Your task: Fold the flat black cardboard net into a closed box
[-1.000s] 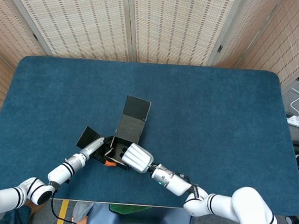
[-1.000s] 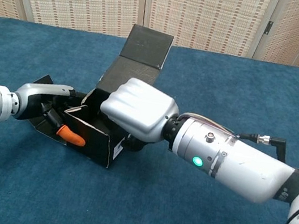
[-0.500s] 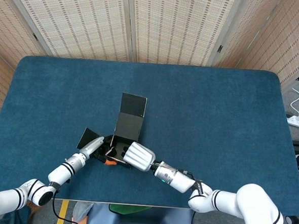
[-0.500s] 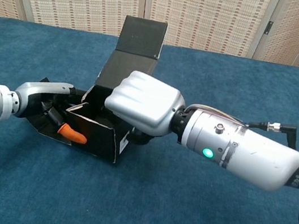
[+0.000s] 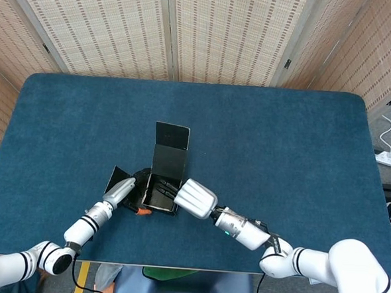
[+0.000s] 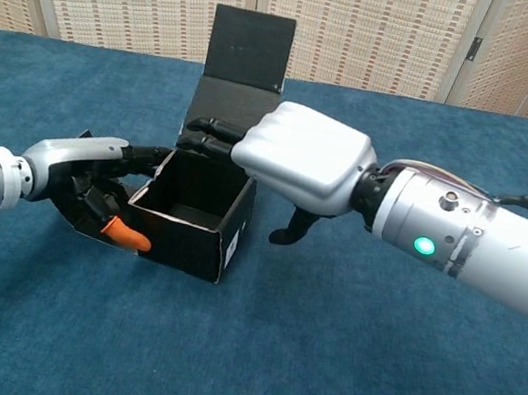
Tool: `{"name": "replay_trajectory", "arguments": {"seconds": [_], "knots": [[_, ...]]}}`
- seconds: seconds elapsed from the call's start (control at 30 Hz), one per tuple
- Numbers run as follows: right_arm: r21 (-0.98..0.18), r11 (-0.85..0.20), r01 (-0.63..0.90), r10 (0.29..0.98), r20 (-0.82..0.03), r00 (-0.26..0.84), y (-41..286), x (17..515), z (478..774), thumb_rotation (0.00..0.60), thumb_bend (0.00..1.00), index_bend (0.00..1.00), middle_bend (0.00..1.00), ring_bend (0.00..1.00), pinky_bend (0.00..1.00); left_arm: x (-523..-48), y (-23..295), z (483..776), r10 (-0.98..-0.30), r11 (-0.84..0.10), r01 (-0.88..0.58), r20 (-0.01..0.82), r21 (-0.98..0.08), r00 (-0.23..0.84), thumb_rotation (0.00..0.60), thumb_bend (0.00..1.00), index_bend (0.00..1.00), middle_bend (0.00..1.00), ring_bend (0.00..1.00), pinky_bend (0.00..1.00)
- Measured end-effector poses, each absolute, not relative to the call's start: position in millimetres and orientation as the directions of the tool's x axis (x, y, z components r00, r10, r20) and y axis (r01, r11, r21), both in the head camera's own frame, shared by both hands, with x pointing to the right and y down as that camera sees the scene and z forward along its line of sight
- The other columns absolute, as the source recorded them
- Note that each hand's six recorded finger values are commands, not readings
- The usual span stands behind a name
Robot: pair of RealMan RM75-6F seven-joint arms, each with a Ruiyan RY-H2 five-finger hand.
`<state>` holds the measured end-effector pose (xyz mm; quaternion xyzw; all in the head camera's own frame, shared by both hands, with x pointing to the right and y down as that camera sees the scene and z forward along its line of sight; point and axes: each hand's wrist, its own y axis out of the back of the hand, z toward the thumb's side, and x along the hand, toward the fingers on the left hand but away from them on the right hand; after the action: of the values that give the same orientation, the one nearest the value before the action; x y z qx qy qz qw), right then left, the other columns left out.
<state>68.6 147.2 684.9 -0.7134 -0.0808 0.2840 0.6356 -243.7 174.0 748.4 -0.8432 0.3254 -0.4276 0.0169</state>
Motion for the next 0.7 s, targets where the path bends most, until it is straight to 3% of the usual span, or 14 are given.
{"name": "replay_trajectory", "arguments": {"seconds": [0.13,0.33,0.5,0.7], "knots": [[-0.945,-0.262,-0.194,0.535,-0.31,0.786,147,88,678,0.6,0.03,0.0,0.01,0.75,1.0,-245,172,739,-0.601,-0.77,-0.53,0.684,-0.356,0.413,0.6,0.17,0.0,0.0,0.0,0.08],[-0.866,-0.499,-0.028,0.627,-0.383,0.679,159,121,671,0.6,0.03,0.0,0.05,0.75,1.0,-259,169,715,-0.654,-0.735,-0.533,0.645,-0.419,0.395,0.6,0.18,0.0,0.0,0.0,0.06],[-0.68,-0.699,0.22,0.665,-0.505,0.549,178,149,672,0.6,0.02,0.0,0.06,0.75,1.0,-277,168,691,-0.702,-0.699,-0.533,0.599,-0.477,0.384,0.6,0.17,0.0,0.0,0.0,0.06],[-0.427,-0.766,0.48,0.626,-0.663,0.409,201,165,692,0.6,0.0,0.0,0.0,0.73,1.0,-290,171,672,-0.715,-0.685,-0.557,0.582,-0.47,0.388,0.6,0.17,0.0,0.0,0.0,0.06]]}}
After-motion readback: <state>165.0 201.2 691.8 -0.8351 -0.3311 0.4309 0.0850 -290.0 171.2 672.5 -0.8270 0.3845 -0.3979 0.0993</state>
